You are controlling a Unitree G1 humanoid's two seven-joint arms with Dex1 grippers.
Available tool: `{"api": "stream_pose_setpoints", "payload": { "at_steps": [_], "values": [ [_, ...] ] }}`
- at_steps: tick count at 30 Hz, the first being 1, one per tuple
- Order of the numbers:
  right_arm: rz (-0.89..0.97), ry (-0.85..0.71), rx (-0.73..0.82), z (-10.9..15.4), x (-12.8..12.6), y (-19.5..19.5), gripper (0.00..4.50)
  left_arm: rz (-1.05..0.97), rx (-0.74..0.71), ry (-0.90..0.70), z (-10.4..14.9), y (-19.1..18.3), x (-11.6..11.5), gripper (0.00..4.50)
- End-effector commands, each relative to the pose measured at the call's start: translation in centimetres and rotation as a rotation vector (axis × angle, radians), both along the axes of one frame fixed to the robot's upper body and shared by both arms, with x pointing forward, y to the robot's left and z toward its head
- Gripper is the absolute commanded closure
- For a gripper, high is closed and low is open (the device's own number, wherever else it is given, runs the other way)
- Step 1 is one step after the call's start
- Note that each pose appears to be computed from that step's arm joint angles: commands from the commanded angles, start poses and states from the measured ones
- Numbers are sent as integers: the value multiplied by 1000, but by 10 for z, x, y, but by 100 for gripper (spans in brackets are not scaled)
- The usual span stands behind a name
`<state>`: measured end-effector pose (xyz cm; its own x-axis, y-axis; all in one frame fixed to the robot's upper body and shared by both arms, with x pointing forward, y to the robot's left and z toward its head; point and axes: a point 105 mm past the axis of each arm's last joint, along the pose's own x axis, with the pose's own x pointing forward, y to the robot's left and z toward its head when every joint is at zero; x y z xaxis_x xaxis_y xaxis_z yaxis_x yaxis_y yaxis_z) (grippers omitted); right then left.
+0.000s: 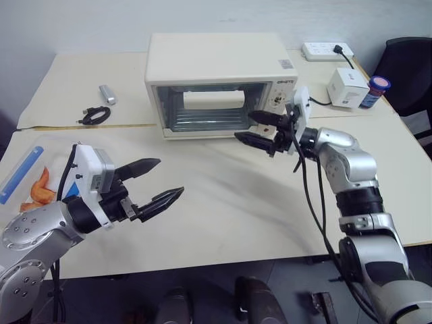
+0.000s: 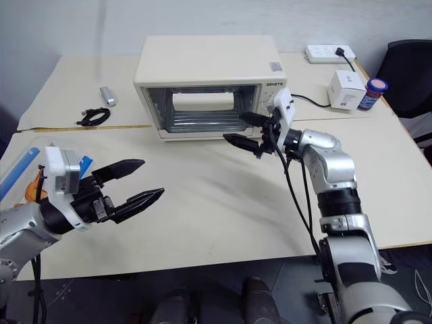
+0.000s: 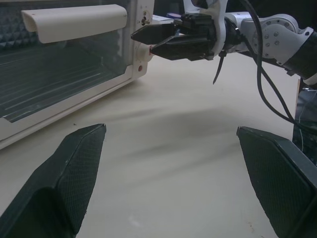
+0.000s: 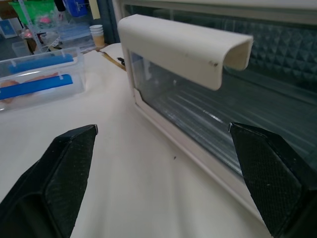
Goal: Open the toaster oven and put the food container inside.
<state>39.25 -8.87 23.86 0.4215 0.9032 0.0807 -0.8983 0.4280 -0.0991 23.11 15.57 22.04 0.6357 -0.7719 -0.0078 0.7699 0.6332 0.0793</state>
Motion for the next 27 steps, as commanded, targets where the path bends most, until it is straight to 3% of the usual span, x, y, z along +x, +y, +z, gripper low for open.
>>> {"api": "stream_pose_setpoints", "payload": {
  "at_steps": [1,7,12,15,21,27],
  "values": [
    [49,-77,20,23,-1,10,7,10,9,-35,7,0,-4,0],
    [202,-120,18,28,-27,27,7,57,2,-51,7,4,0,0],
    [268,-111,-16,13,-50,26,7,135,-48,-116,23,13,21,0],
    [263,-98,-20,3,-57,26,0,151,-82,-158,36,14,37,51],
    [239,-60,-34,-23,-65,29,0,144,-18,-248,64,6,77,231],
    [210,-40,-24,-33,-68,31,0,137,87,-279,66,-6,110,416]
  ]
}}
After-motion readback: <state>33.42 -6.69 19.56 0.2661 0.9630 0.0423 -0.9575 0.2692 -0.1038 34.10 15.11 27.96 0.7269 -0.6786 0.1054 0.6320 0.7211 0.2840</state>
